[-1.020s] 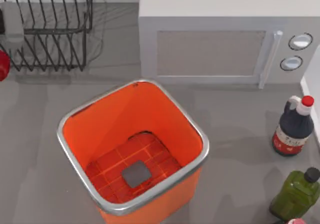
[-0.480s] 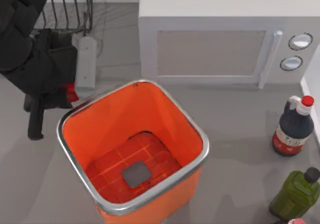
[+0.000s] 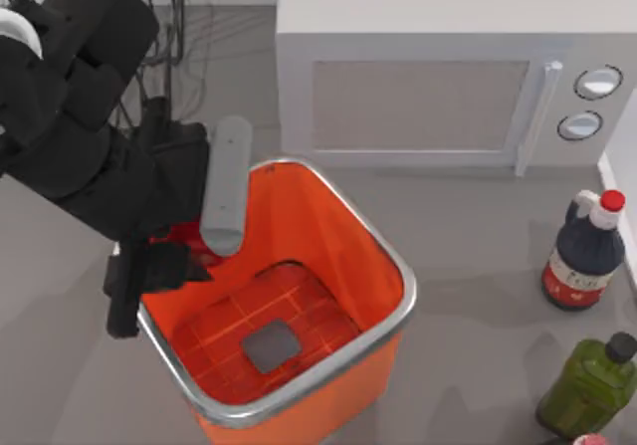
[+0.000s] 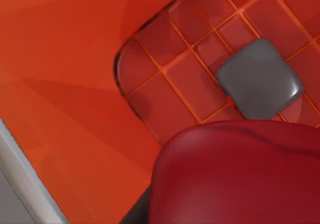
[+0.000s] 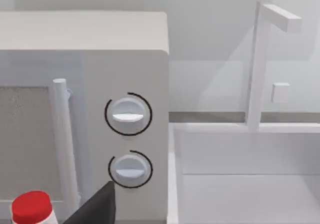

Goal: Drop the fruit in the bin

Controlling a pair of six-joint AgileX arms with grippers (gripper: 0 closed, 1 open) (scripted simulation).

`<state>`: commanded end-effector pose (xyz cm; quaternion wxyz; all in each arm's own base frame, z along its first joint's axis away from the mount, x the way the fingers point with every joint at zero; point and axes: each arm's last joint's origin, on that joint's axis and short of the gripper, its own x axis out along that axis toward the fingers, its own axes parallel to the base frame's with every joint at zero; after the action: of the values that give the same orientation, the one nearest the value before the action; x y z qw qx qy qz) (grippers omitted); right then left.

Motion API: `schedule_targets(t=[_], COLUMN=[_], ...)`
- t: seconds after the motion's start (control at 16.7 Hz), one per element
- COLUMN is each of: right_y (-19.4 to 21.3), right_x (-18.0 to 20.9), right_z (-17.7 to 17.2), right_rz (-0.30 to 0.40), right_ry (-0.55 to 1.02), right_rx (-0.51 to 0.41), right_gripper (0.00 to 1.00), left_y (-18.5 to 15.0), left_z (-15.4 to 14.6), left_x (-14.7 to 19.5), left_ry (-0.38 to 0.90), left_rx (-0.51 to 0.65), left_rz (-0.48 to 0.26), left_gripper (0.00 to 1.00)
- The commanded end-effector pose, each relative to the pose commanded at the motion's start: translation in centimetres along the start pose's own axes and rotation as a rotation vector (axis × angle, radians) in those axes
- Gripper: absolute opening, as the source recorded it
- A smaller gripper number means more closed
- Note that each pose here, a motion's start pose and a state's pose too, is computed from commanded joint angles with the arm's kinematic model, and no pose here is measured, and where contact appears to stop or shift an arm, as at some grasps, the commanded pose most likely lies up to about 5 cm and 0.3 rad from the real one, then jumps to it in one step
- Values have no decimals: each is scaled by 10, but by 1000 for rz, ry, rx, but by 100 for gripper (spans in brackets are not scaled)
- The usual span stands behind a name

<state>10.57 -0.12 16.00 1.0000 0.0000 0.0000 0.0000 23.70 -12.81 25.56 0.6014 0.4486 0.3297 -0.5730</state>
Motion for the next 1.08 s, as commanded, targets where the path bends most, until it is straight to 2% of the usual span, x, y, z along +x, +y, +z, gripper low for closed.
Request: schedule_targets(t=[0.18, 0.54, 0.84, 1.08], right_y=[0, 0, 0, 0], right_x=[0, 0, 0, 0], right_z=[0, 0, 0, 0], right_rz=[0, 0, 0, 0], right_ry=[0, 0, 0, 0], right_rx=[0, 0, 0, 0], right_gripper=[100, 100, 100, 100], left_y=[0, -9, -12, -12], left_z=[-1, 6, 6, 6], left_x=[12, 71, 78, 78], left_ry=[0, -30, -29, -29], left_rx=[-20, -19, -21, -21], left_rz=[-10, -53, -64, -64], left_gripper=[0, 0, 0, 30])
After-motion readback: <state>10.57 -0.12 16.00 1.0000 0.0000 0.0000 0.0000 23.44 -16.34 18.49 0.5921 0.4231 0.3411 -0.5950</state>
